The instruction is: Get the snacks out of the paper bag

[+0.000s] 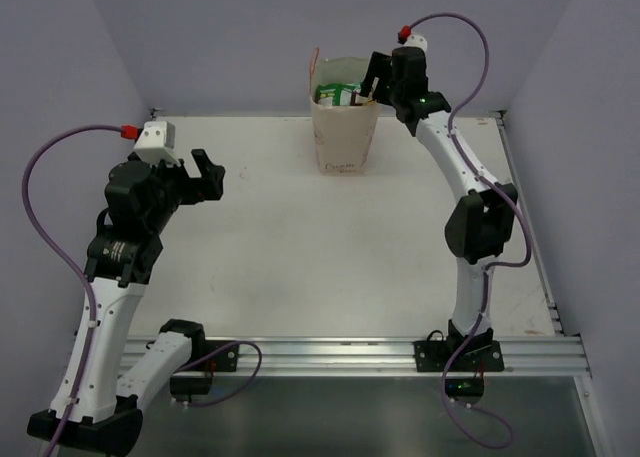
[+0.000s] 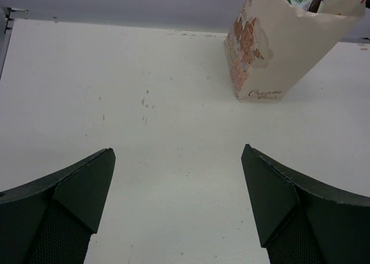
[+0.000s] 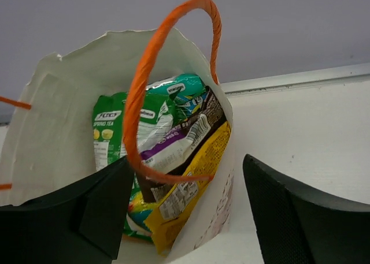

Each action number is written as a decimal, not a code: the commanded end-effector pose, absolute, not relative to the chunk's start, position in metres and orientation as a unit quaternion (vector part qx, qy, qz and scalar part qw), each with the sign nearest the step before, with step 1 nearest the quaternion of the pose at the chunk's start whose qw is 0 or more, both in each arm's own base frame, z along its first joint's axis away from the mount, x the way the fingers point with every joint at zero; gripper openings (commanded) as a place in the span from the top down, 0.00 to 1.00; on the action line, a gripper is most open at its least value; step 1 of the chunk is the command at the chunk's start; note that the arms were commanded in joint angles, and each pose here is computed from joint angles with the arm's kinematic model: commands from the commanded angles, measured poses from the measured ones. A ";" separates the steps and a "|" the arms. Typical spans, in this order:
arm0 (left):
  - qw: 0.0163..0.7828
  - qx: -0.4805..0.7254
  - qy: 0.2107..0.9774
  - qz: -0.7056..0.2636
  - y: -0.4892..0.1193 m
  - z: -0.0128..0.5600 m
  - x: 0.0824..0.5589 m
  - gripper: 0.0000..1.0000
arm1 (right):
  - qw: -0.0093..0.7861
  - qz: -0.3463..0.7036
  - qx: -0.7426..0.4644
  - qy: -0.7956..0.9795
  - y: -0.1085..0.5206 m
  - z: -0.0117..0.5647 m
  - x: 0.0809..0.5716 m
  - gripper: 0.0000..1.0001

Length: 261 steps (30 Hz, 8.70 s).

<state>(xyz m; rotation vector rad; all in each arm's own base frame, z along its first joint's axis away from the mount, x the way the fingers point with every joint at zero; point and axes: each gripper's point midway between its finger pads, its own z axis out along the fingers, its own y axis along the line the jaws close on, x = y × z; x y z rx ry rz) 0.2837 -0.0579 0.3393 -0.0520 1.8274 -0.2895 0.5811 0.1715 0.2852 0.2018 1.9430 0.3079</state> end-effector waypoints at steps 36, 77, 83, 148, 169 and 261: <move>0.562 0.034 0.794 -0.232 -0.104 0.367 0.283 0.00 | 0.496 0.128 0.004 0.859 0.106 0.277 0.319 1.00; 0.521 0.180 0.775 -0.308 -0.209 0.375 0.272 0.00 | 0.512 0.116 -0.201 0.827 0.143 0.300 0.366 1.00; 0.530 0.190 0.768 -0.306 -0.244 0.390 0.271 0.00 | 0.540 0.127 -0.218 0.803 0.162 0.334 0.351 1.00; 0.405 -0.011 0.820 -0.405 -0.403 0.268 0.281 0.65 | 0.610 0.182 -0.363 0.680 0.224 0.408 0.338 1.00; 0.535 -0.059 0.792 -0.289 -0.240 0.367 0.267 1.00 | 0.620 0.129 -0.326 0.702 0.198 0.388 0.340 1.00; 0.393 -0.106 0.779 -0.477 -0.426 0.280 0.264 0.36 | 0.610 0.128 -0.316 0.715 0.194 0.381 0.337 1.00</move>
